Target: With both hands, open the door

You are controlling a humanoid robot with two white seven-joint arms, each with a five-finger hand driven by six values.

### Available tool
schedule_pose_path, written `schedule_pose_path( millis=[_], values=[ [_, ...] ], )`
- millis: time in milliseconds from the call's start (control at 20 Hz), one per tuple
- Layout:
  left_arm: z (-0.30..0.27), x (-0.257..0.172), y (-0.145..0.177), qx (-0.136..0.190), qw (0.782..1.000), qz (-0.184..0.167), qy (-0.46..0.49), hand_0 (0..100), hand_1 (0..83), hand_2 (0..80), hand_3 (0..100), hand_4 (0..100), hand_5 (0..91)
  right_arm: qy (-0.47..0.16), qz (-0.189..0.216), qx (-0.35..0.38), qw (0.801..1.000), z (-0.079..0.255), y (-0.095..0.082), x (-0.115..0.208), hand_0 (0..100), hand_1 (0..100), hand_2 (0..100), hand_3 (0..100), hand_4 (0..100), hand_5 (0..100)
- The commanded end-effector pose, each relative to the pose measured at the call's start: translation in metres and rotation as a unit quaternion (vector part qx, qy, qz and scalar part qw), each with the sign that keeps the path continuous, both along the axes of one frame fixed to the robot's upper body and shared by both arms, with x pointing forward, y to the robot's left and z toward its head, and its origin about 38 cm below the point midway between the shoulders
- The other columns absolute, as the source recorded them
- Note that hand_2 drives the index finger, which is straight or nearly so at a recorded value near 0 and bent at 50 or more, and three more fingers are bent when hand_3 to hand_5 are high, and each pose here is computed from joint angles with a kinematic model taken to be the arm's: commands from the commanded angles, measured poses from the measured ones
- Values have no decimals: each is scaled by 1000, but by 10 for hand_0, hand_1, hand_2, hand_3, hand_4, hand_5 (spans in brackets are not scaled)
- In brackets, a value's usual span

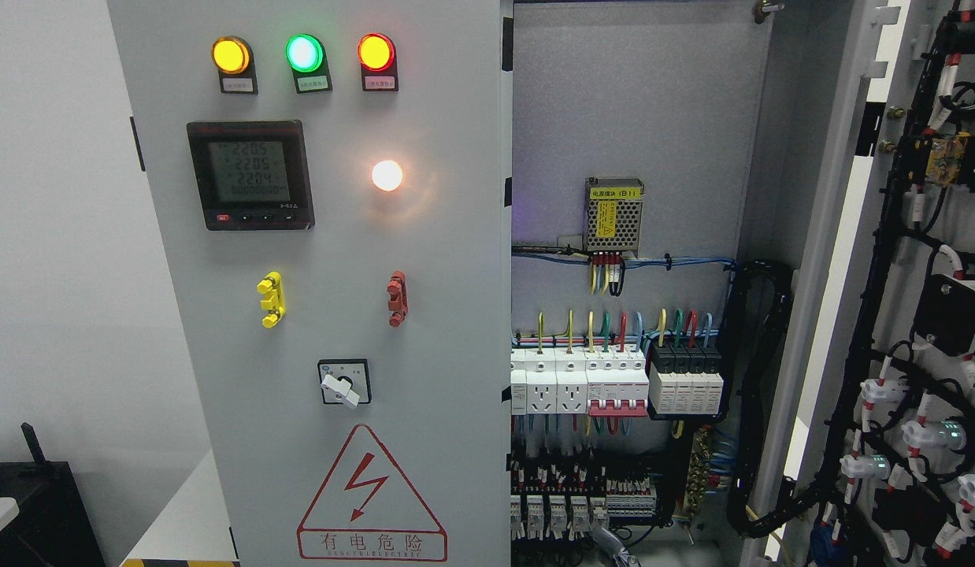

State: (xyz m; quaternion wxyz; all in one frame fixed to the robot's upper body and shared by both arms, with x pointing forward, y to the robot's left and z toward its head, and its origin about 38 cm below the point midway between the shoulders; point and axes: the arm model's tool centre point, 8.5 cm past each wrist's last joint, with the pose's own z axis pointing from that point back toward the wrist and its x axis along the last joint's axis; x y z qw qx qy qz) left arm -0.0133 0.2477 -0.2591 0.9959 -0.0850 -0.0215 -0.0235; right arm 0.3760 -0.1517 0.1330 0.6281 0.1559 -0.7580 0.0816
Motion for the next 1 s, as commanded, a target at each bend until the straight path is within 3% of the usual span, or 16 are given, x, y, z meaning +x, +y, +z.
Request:
schedule_pose_path(
  millis=[0, 350, 951],
  values=[
    [0, -5, 5, 4, 1000, 0, 4, 0, 0, 0, 0, 42, 0, -18, 13, -4, 1000, 14, 8, 11, 0, 0, 0, 0, 0, 0],
    [0, -5, 5, 4, 1000, 0, 4, 0, 0, 0, 0, 42, 0, 15, 17, -17, 1000, 6, 12, 23, 0, 0, 0, 0, 0, 0],
    [0, -5, 5, 4, 1000, 0, 4, 0, 0, 0, 0, 42, 0, 9, 13, -30, 999, 18, 13, 59, 0, 0, 0, 0, 0, 0]
  ],
)
